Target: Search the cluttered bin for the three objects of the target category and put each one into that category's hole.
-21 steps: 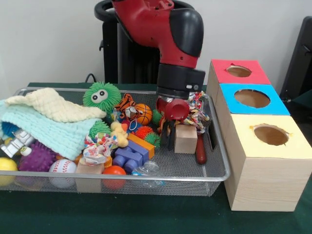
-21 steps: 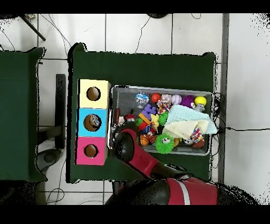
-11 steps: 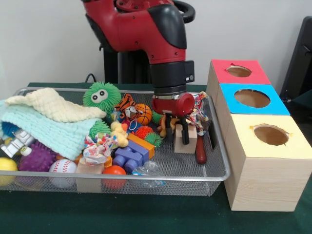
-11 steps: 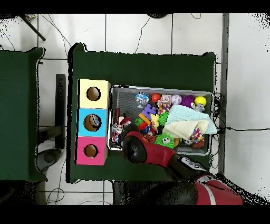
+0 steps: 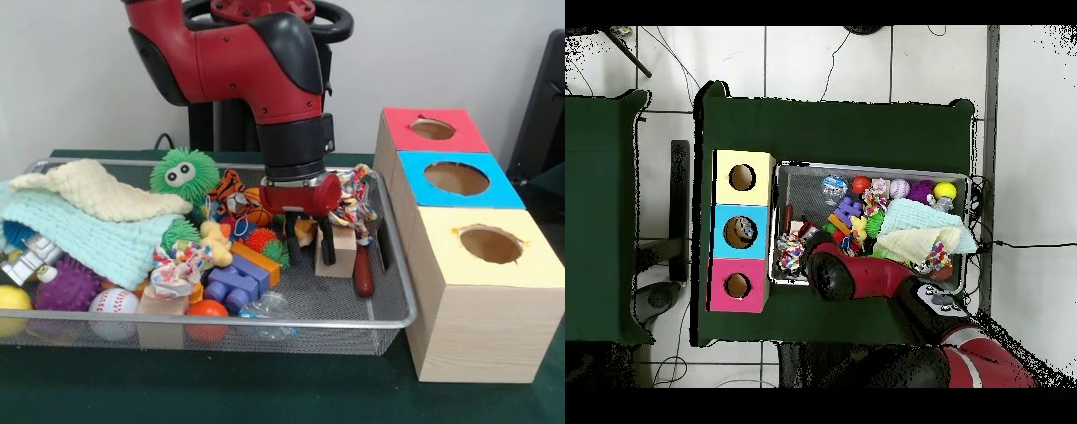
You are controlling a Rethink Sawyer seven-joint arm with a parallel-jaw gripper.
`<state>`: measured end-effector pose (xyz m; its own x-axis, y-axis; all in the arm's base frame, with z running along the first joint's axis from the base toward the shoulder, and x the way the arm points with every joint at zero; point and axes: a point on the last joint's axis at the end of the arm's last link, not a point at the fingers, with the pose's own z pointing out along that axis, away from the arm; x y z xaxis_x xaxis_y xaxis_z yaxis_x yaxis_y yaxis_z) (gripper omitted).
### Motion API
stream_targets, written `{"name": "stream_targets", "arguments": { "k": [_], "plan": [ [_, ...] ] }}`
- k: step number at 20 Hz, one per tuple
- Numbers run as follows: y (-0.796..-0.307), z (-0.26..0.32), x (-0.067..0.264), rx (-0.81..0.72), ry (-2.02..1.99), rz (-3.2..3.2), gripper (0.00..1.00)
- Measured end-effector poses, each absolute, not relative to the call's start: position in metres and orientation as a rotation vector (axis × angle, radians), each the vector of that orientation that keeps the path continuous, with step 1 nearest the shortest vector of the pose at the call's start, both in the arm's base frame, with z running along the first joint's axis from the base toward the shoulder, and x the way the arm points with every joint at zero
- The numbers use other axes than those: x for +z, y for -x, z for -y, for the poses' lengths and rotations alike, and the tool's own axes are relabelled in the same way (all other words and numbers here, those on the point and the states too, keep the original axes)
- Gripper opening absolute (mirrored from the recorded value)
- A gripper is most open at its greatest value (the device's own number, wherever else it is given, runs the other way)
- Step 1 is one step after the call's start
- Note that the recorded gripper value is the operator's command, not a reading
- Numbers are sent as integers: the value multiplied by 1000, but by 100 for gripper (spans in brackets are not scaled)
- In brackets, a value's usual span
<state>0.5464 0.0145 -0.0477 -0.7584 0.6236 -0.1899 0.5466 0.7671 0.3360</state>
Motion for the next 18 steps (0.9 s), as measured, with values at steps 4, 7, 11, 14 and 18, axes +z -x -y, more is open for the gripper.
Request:
{"name": "stream_targets", "arguments": {
  "k": [4,7,11,14,18],
  "plan": [
    [-548,-14,-45,365,-886,-2693,100],
    [-548,-15,-41,351,-869,-2716,100],
    [-548,-18,-37,334,-850,-2740,100],
    [-546,-23,-30,282,-812,-2784,100],
    [-548,-30,-18,241,-769,-2816,100]
  ]
}}
